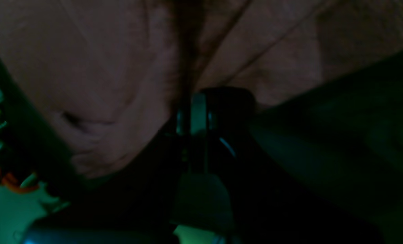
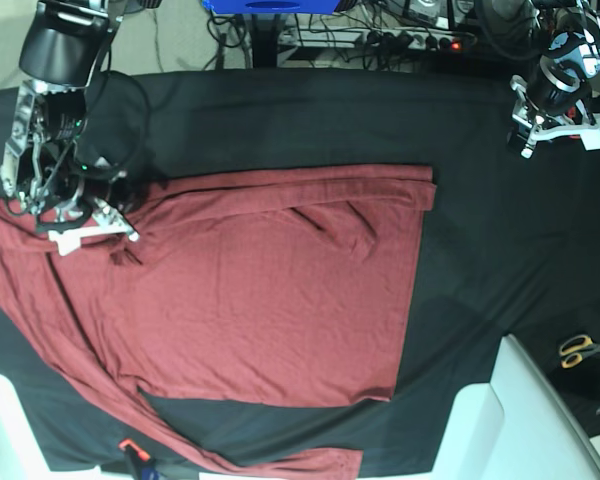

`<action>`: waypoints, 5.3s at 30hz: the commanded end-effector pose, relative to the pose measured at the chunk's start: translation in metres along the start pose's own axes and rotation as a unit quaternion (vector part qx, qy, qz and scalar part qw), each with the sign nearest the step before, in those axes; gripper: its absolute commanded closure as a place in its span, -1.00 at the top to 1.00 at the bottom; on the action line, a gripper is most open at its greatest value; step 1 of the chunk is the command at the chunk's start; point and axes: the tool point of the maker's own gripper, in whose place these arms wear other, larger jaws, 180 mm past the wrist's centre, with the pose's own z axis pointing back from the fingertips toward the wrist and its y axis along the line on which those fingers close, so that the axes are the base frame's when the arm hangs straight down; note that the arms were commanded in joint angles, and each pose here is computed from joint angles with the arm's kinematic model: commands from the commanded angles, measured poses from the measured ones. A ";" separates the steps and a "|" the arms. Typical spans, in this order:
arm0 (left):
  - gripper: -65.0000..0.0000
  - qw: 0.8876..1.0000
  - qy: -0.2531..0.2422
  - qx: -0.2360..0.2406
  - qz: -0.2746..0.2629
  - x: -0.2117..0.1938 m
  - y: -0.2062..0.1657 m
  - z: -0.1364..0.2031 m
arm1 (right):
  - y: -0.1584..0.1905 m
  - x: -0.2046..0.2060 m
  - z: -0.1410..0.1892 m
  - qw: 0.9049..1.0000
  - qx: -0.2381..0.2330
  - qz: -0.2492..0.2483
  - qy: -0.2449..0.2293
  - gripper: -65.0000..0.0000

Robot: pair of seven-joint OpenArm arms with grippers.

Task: Fold the T-shirt properly

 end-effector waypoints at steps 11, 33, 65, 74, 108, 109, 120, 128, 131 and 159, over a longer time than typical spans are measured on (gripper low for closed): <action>-1.00 1.000 -0.010 -0.010 -0.008 0.008 -0.004 0.003 | 0.041 0.012 -0.013 0.999 0.040 -0.009 0.005 -1.00; -1.00 0.996 -0.013 0.050 -0.079 0.011 0.016 0.005 | 0.075 0.117 0.062 0.976 0.076 0.079 -0.186 -1.00; 0.96 0.992 0.061 -0.092 -0.055 -0.087 -0.036 -0.023 | -0.143 0.150 0.097 0.928 0.162 -0.171 -0.289 0.74; 0.96 0.992 0.061 -0.097 -0.045 -0.092 -0.041 -0.024 | -0.148 0.164 0.080 0.906 0.169 -0.235 -0.310 0.73; 0.97 0.991 0.051 -0.124 -0.011 -0.077 -0.043 -0.017 | -0.130 0.186 0.069 0.908 0.157 -0.227 -0.316 0.18; 0.97 0.991 0.051 -0.124 -0.010 -0.077 -0.043 -0.017 | -0.130 0.186 0.069 0.908 0.157 -0.227 -0.316 0.18; 0.97 0.988 0.069 -0.135 -0.017 -0.089 -0.052 -0.019 | -0.148 0.188 0.076 0.886 0.153 -0.282 -0.335 0.18; 0.97 0.989 0.066 -0.134 -0.017 -0.087 -0.052 -0.019 | -0.152 0.186 0.073 0.882 0.148 -0.301 -0.331 0.18; 0.97 0.989 0.067 -0.134 -0.018 -0.087 -0.052 -0.019 | -0.153 0.186 0.074 0.880 0.147 -0.303 -0.334 0.14; 0.97 0.988 0.064 -0.140 -0.016 -0.086 -0.057 -0.022 | -0.159 0.183 0.072 0.859 0.153 -0.337 -0.353 -0.99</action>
